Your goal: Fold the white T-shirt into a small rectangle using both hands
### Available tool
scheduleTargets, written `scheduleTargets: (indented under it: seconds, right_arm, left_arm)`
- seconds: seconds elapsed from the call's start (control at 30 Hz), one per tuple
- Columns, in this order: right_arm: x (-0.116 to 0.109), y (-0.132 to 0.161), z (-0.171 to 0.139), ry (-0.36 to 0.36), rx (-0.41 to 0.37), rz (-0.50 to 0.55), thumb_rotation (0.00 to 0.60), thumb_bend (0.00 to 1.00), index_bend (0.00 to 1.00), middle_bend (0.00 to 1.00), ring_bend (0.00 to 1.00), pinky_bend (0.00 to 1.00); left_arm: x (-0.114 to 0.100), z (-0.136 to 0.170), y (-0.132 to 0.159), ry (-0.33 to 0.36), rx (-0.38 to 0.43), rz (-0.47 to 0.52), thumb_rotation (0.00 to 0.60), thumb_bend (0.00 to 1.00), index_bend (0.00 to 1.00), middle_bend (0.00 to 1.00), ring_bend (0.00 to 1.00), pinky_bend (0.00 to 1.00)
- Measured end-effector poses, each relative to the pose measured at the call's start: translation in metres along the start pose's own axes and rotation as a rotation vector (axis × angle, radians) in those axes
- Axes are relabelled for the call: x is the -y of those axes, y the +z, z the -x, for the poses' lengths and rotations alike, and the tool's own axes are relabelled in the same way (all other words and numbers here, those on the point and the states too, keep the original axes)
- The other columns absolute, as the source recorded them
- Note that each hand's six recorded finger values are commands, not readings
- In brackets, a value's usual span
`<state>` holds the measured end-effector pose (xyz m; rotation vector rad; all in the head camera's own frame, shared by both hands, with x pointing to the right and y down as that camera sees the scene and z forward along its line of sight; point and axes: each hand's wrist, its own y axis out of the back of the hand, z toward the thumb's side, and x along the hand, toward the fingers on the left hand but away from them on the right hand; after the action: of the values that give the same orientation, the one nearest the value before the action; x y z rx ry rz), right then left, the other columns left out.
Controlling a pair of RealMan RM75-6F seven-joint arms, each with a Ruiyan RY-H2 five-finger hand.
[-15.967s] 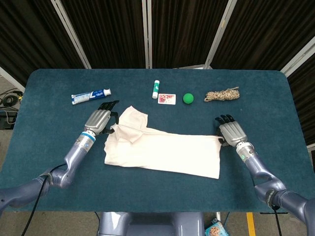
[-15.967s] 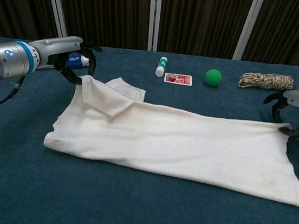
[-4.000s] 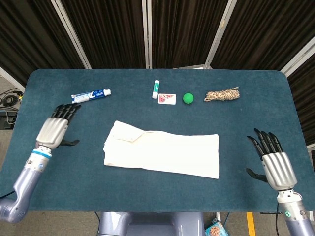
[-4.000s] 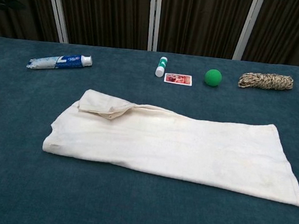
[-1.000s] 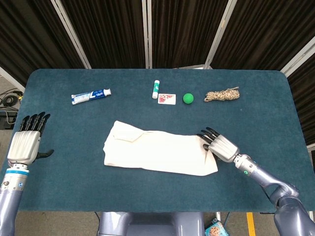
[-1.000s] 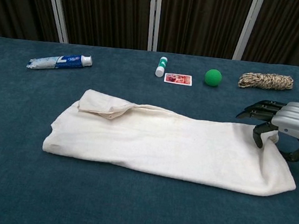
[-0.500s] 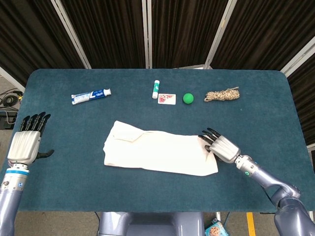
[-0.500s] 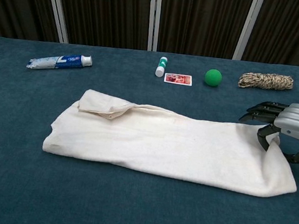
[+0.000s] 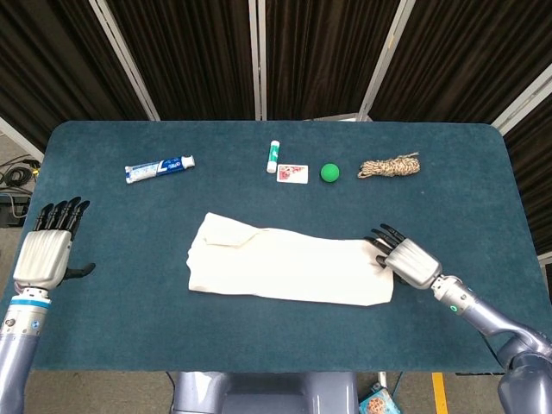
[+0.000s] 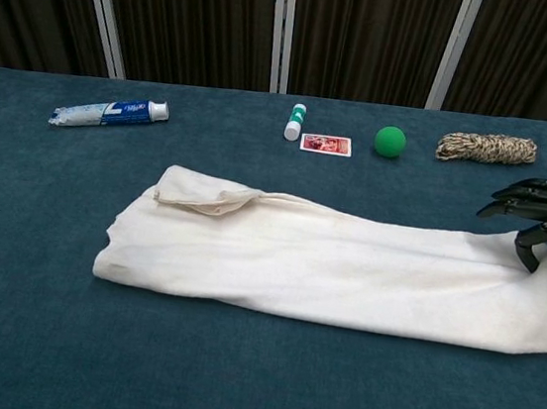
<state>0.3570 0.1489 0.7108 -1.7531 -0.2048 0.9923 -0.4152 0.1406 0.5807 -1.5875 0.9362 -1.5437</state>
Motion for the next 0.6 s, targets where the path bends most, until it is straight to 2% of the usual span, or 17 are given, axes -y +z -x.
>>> scheduleTargets:
  seconds: [0.27, 0.47, 0.6]
  right_arm:
    - [-0.001, -0.019, -0.030, 0.029, 0.038, -0.034, 0.600, 0.39, 0.70, 0.11, 0.00, 0.00]
    - [0.004, -0.048, -0.069, 0.101, 0.124, -0.081, 0.600, 0.39, 0.70, 0.11, 0.00, 0.00]
    - [0.008, -0.057, -0.080, 0.141, 0.153, -0.107, 0.600, 0.39, 0.71, 0.11, 0.00, 0.00]
  left_arm:
    - [0.001, 0.002, 0.003, -0.002, 0.013, -0.010, 0.600, 0.00, 0.00, 0.00, 0.00, 0.00]
    - [-0.001, 0.004, 0.002, 0.001, 0.012, -0.004, 0.600, 0.00, 0.00, 0.00, 0.00, 0.00]
    - [-0.001, 0.004, 0.002, 0.003, 0.014, -0.001, 0.600, 0.00, 0.00, 0.00, 0.00, 0.00]
